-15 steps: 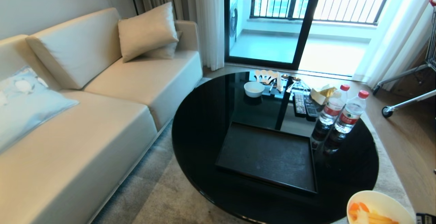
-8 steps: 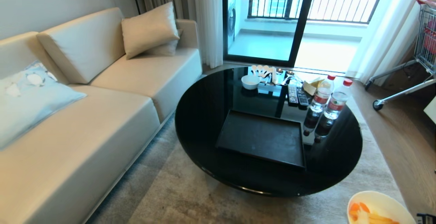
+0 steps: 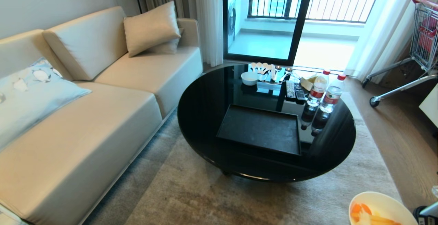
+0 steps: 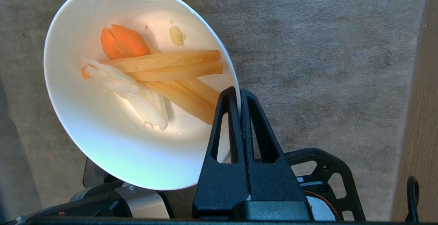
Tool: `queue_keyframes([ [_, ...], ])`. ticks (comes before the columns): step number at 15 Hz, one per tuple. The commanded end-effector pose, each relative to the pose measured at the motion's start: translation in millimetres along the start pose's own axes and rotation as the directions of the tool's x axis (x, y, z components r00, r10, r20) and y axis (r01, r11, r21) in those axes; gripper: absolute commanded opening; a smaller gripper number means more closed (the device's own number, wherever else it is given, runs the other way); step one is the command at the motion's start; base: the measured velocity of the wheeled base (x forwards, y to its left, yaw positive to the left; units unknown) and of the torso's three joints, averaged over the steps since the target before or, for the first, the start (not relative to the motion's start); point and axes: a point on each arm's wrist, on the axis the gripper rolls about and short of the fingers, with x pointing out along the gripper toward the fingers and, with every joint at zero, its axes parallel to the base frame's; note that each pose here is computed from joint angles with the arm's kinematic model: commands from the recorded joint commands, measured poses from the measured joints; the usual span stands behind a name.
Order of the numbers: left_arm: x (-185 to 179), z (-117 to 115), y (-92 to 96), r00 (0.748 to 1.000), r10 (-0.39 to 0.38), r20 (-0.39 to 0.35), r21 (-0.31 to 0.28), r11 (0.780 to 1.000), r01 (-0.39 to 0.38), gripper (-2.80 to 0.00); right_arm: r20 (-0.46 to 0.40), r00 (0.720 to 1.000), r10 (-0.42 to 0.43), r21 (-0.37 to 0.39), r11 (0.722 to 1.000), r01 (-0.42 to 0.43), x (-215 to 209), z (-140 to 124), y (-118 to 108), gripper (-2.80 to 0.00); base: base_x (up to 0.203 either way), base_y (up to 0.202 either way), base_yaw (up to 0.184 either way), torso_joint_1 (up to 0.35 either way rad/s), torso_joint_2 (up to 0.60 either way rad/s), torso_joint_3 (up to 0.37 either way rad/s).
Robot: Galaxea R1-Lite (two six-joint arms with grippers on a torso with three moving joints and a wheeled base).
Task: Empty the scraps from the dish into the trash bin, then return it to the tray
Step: Move the bowl over the trash can
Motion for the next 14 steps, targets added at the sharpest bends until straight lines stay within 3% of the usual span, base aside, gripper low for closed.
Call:
queue_keyframes([
  [1, 0.0, 0.0, 0.0, 1.0, 0.0, 0.001, -0.001, 1.0, 0.0, -2.8, -0.002, 1.0, -0.003, 0.004, 1.0, 0.003, 0.3, -0.1, 0.0, -2.8, 0.0, 0.0, 0.0, 0.0, 0.0, 0.0],
  [14, 0.0, 0.0, 0.0, 1.0, 0.0, 0.001, -0.001, 1.0, 0.0, -2.8, -0.003, 1.0, -0.003, 0.014, 1.0, 0.003, 0.8, 1.3, 0.9, -2.8, 0.0, 0.0, 0.0, 0.0, 0.0, 0.0],
])
